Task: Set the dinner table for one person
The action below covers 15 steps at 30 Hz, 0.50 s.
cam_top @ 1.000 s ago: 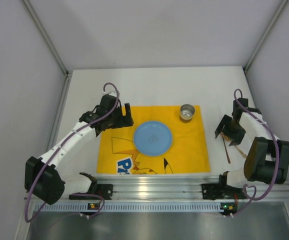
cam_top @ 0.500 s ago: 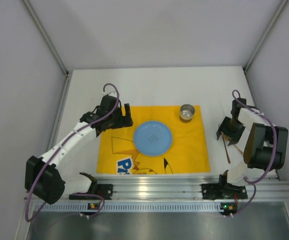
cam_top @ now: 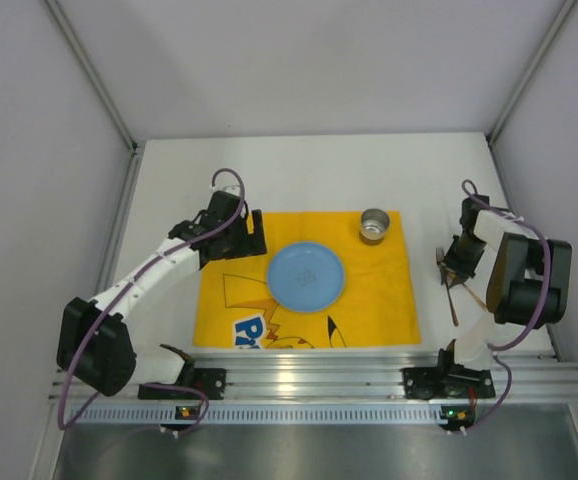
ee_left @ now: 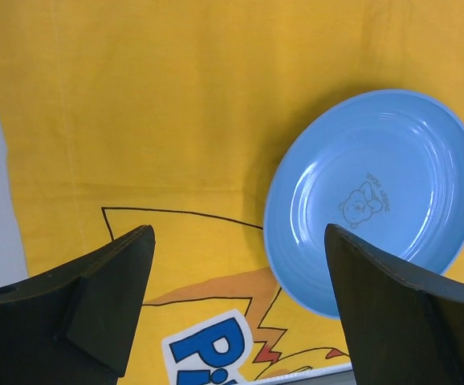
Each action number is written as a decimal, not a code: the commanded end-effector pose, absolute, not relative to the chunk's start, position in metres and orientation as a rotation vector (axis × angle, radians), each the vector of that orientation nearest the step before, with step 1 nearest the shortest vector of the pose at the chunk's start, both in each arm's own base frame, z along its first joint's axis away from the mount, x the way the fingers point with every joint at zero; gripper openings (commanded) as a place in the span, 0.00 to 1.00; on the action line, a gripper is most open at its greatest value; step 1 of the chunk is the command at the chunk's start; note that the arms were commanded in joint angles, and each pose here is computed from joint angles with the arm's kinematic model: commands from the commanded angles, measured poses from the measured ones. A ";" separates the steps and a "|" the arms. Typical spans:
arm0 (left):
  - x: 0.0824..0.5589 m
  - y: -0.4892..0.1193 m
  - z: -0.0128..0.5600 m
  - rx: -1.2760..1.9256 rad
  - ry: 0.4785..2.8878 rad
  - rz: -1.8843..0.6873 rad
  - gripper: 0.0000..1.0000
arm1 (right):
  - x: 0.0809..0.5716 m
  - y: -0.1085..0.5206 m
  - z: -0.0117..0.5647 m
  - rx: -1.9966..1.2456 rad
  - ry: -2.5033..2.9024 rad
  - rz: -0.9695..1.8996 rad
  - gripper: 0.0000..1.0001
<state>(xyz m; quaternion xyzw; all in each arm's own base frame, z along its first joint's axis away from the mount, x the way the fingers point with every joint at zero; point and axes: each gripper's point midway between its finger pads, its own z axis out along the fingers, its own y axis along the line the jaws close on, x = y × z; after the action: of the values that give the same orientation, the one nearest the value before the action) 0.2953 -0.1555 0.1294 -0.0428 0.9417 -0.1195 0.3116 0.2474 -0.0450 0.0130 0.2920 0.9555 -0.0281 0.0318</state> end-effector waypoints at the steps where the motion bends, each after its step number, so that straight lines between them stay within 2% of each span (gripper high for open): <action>1: 0.315 -0.161 0.149 -0.112 2.407 -0.332 0.91 | 0.261 -0.060 -0.005 0.907 2.909 -0.175 0.20; 3: 0.316 -0.162 0.150 -0.113 2.412 -0.332 0.91 | 0.263 -0.060 -0.005 0.873 2.922 -0.210 0.14; 5: 0.317 -0.163 0.150 -0.113 2.411 -0.341 0.91 | 0.264 -0.060 -0.006 0.837 2.932 -0.255 0.00; 9: 0.318 -0.167 0.152 -0.101 2.410 -0.361 0.91 | 0.274 -0.052 0.003 0.779 2.912 -0.267 0.00; 15: 0.327 -0.175 0.169 -0.049 2.396 -0.384 0.92 | 0.305 -0.034 0.058 0.655 2.785 -0.252 0.00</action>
<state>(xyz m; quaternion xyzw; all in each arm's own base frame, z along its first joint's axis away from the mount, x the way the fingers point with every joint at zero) 0.3100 -0.1654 0.1414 -0.0349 0.9388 -0.1281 0.3178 0.2594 -0.0384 0.0192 0.2343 0.9676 -0.0867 0.0357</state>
